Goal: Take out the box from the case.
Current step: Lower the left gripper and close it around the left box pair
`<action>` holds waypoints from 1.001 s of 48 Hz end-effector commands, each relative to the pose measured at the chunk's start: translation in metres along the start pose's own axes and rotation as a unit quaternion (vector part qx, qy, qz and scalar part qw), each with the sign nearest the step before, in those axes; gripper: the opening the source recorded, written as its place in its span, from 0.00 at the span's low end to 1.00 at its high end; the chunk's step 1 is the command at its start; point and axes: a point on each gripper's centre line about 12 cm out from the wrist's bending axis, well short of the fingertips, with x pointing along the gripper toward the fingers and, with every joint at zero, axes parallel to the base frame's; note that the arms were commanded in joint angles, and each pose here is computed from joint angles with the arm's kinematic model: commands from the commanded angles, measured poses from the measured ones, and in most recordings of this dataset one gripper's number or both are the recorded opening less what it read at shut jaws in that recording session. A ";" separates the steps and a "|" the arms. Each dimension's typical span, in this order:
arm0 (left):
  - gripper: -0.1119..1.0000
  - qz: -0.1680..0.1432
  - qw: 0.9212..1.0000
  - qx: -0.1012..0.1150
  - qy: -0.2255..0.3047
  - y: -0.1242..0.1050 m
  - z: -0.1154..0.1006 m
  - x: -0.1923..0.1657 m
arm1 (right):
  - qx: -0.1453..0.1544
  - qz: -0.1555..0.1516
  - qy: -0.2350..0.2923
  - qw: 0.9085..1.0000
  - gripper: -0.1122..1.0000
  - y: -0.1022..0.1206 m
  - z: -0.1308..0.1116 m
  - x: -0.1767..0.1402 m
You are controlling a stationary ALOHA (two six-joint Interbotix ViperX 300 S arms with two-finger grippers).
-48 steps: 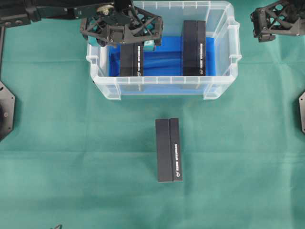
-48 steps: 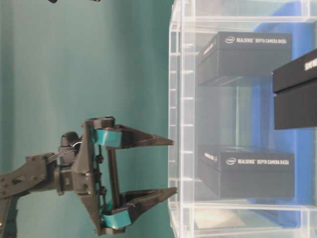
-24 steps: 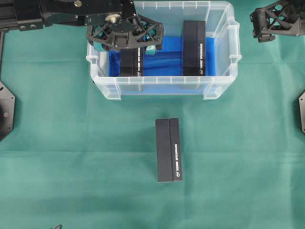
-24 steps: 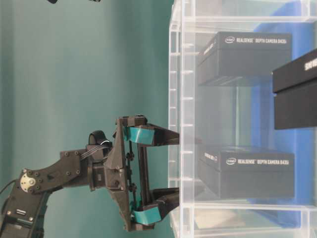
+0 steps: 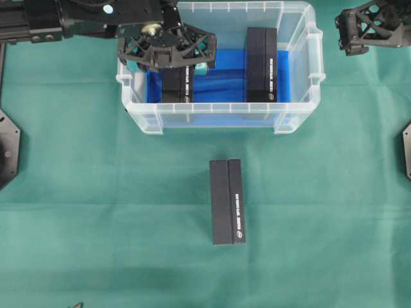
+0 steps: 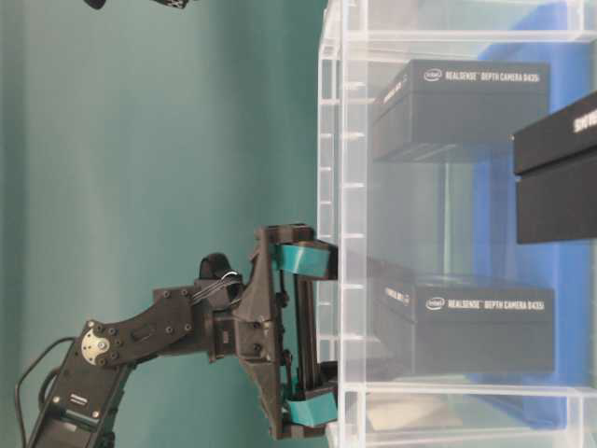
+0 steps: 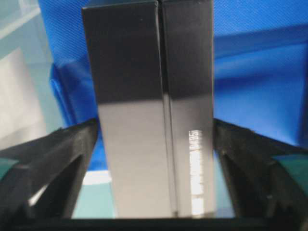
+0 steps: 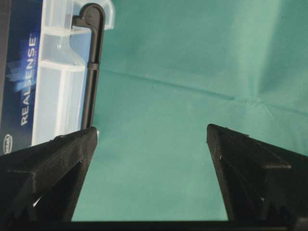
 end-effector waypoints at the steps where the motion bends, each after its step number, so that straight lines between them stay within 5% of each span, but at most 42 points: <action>1: 0.98 -0.014 1.000 0.001 -0.007 -0.003 0.000 -0.005 | 0.001 0.010 -0.007 1.000 0.93 0.002 0.003 -0.005; 16: 0.96 -0.013 1.000 0.002 -0.006 -0.002 0.000 -0.003 | 0.002 0.011 -0.007 1.000 0.93 0.002 0.003 -0.005; 25: 0.65 -0.017 1.000 0.003 0.000 -0.003 -0.002 -0.004 | 0.001 0.012 -0.007 1.000 0.93 0.002 0.002 -0.005; 48: 0.65 -0.009 1.000 0.000 0.003 0.000 -0.003 -0.008 | 0.001 0.014 -0.008 1.000 0.93 0.003 0.003 -0.005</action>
